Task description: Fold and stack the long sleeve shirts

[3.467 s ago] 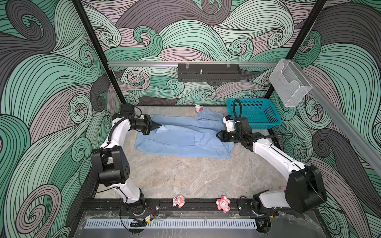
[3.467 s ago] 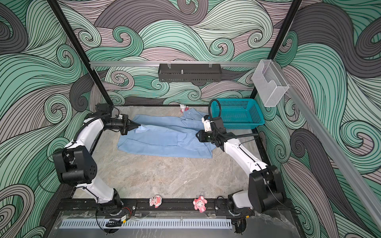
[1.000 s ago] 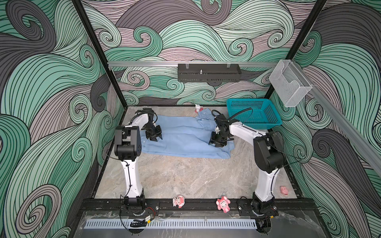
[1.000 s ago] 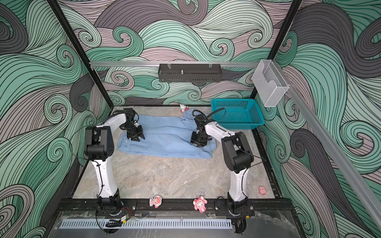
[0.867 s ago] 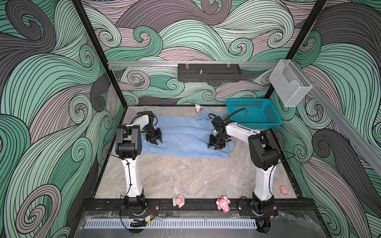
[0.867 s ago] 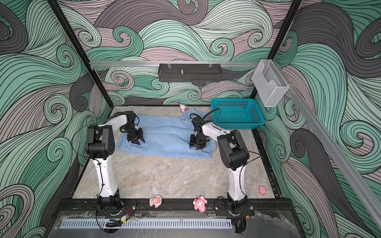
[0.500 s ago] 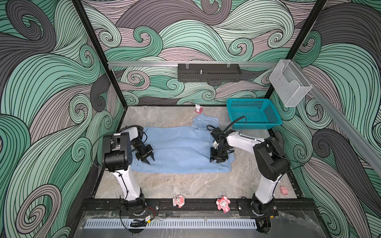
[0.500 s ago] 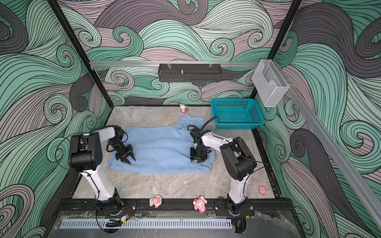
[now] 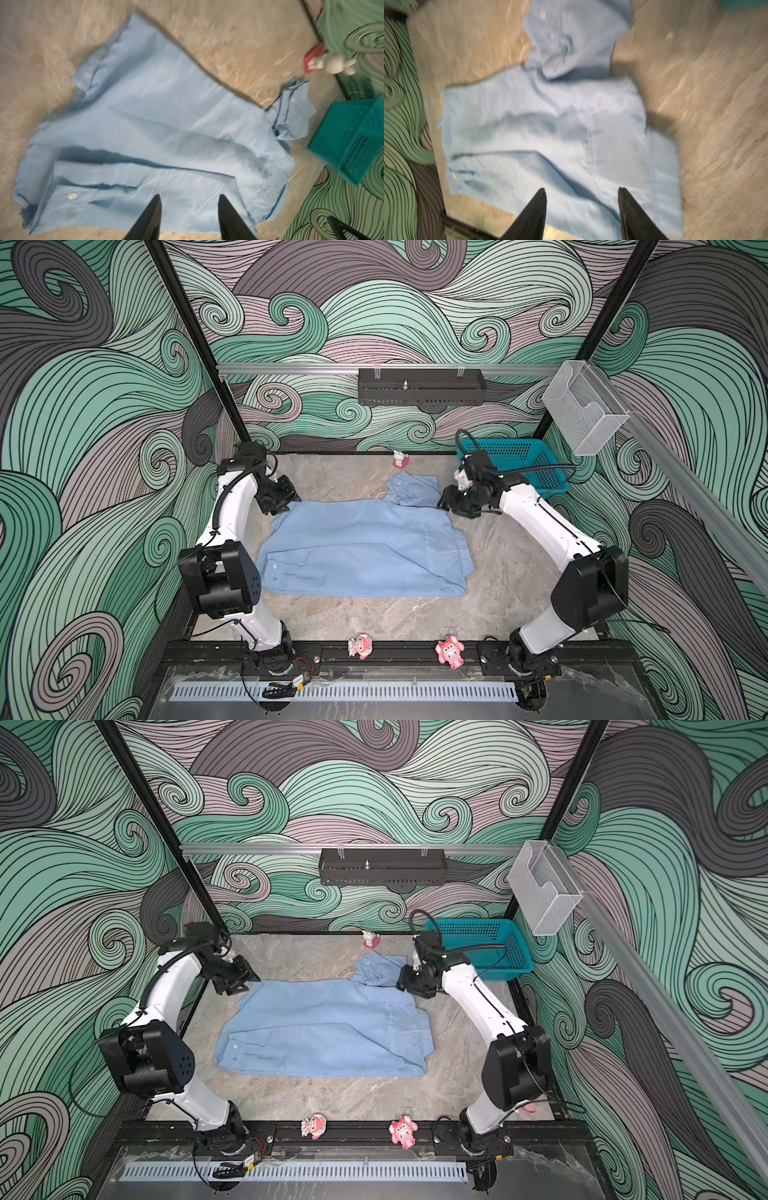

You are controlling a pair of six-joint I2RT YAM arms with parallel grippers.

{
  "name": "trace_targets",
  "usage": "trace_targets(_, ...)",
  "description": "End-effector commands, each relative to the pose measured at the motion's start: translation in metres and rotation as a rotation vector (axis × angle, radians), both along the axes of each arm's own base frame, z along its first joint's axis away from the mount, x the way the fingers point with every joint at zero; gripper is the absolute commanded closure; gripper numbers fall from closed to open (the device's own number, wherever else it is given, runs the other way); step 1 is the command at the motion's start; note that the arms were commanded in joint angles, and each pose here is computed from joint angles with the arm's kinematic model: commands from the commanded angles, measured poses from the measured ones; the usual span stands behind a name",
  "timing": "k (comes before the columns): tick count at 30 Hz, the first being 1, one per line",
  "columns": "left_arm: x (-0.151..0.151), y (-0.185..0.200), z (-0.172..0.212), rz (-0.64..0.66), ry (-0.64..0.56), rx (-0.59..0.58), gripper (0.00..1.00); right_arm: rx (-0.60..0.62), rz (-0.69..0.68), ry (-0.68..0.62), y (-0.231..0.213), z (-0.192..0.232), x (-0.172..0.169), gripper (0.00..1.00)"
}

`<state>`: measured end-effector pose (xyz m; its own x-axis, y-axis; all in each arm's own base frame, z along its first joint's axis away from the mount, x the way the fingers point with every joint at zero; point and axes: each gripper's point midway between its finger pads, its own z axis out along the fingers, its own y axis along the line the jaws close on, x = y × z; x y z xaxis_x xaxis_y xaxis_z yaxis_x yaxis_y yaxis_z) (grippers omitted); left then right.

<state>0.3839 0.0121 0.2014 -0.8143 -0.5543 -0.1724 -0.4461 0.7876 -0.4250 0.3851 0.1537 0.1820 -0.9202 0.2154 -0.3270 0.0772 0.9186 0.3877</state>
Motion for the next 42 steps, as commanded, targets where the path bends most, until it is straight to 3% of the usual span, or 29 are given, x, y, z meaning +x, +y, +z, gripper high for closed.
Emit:
trace_targets(1,0.023,0.009,-0.017,0.037,0.073,-0.047,0.53,-0.047,-0.051,0.085,-0.018,-0.027,0.032,0.43)
trace_targets(5,0.057,0.004,-0.026,0.03,0.065,-0.127,0.54,-0.066,-0.044,0.106,-0.013,-0.041,0.074,0.42)
trace_targets(9,0.072,0.004,-0.034,0.032,0.058,-0.15,0.54,-0.09,-0.037,0.146,-0.007,-0.067,0.102,0.4)
trace_targets(21,0.077,0.044,-0.093,0.094,0.199,-0.083,0.52,-0.086,-0.043,0.238,0.014,-0.137,0.134,0.36)
trace_targets(26,0.077,0.039,-0.11,0.085,0.244,-0.121,0.54,-0.046,-0.029,0.229,0.027,-0.142,0.144,0.48)
trace_targets(29,0.079,0.037,-0.102,0.079,0.211,-0.129,0.54,-0.009,-0.01,0.199,0.036,-0.133,0.152,0.68)
trace_targets(33,0.083,0.032,-0.08,0.056,0.149,-0.144,0.55,0.048,0.032,0.099,0.05,-0.091,0.164,0.96)
trace_targets(42,0.077,0.024,-0.053,0.021,0.073,-0.163,0.55,0.234,0.09,-0.193,0.081,0.052,0.169,1.0)
